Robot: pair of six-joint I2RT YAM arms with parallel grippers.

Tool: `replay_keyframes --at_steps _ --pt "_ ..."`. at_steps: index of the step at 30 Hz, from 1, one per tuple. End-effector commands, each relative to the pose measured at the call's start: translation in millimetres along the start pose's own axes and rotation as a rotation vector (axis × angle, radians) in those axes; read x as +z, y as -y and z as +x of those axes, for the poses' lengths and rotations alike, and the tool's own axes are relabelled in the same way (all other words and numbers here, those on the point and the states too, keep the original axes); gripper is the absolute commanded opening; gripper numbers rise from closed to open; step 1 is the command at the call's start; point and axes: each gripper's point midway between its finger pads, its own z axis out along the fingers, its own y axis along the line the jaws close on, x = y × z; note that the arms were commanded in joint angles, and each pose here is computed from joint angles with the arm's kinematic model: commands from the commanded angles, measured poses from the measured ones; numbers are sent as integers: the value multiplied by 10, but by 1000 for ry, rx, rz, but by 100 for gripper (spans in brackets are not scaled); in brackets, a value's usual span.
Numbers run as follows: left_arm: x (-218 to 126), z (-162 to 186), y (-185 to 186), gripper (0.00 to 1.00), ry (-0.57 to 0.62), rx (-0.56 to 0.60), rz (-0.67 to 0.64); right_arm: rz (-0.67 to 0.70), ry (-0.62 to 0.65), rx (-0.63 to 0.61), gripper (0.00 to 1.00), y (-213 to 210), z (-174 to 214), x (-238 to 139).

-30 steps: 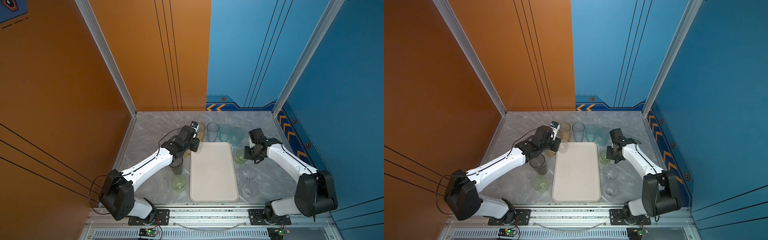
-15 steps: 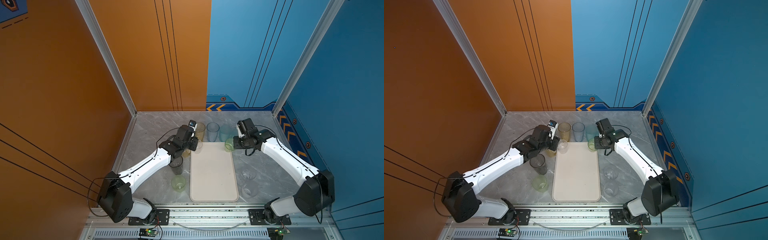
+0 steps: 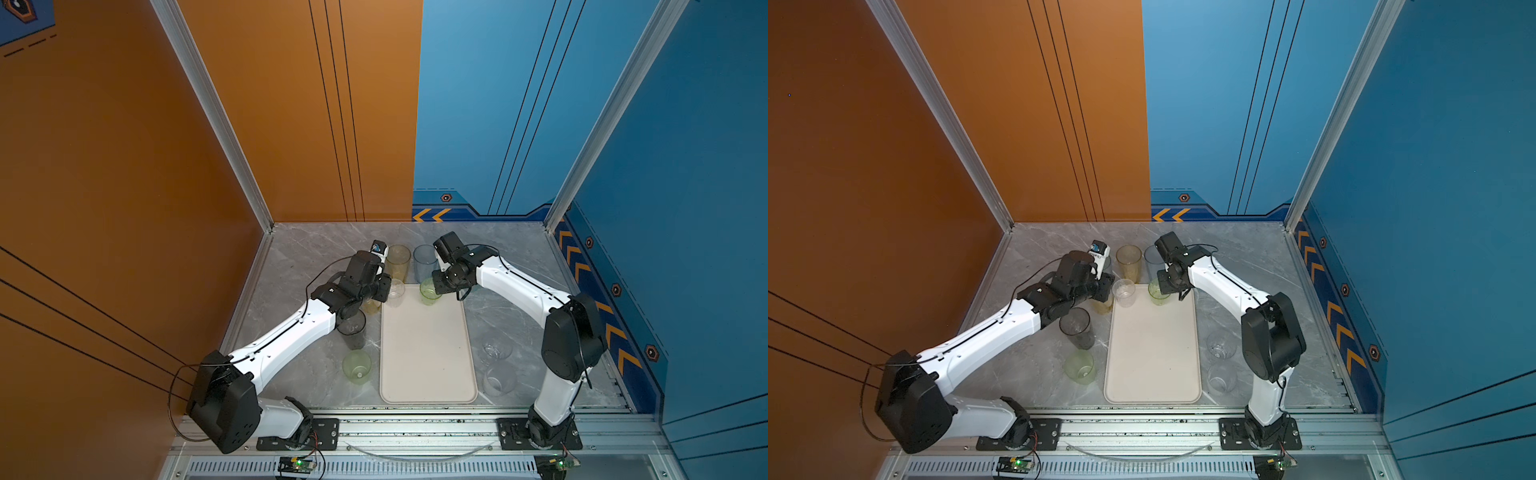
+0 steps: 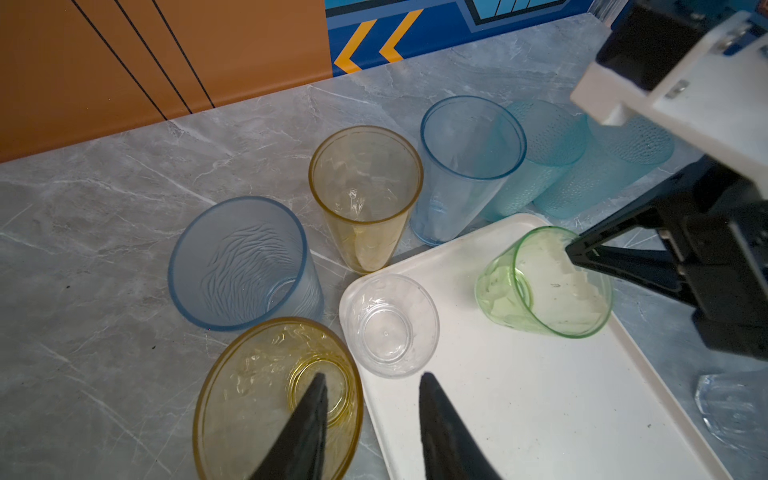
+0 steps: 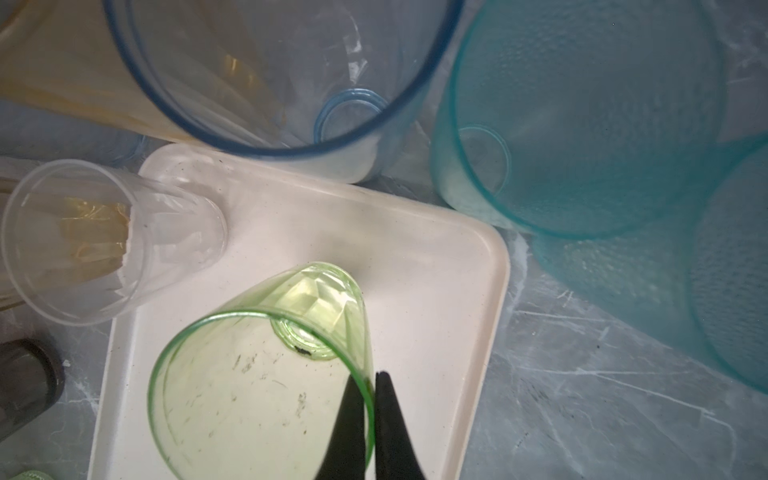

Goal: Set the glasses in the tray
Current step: 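Lift the green cup with the right gripper and set it upright on the tray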

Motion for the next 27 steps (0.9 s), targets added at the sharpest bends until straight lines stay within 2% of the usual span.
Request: replay_keyframes --at_steps 1,27 --pt "-44 49 -52 38 -5 2 0 4 -13 -42 1 -75 -56 9" --pt "-29 196 -171 38 -33 -18 -12 33 -79 -108 2 -216 -120 340"
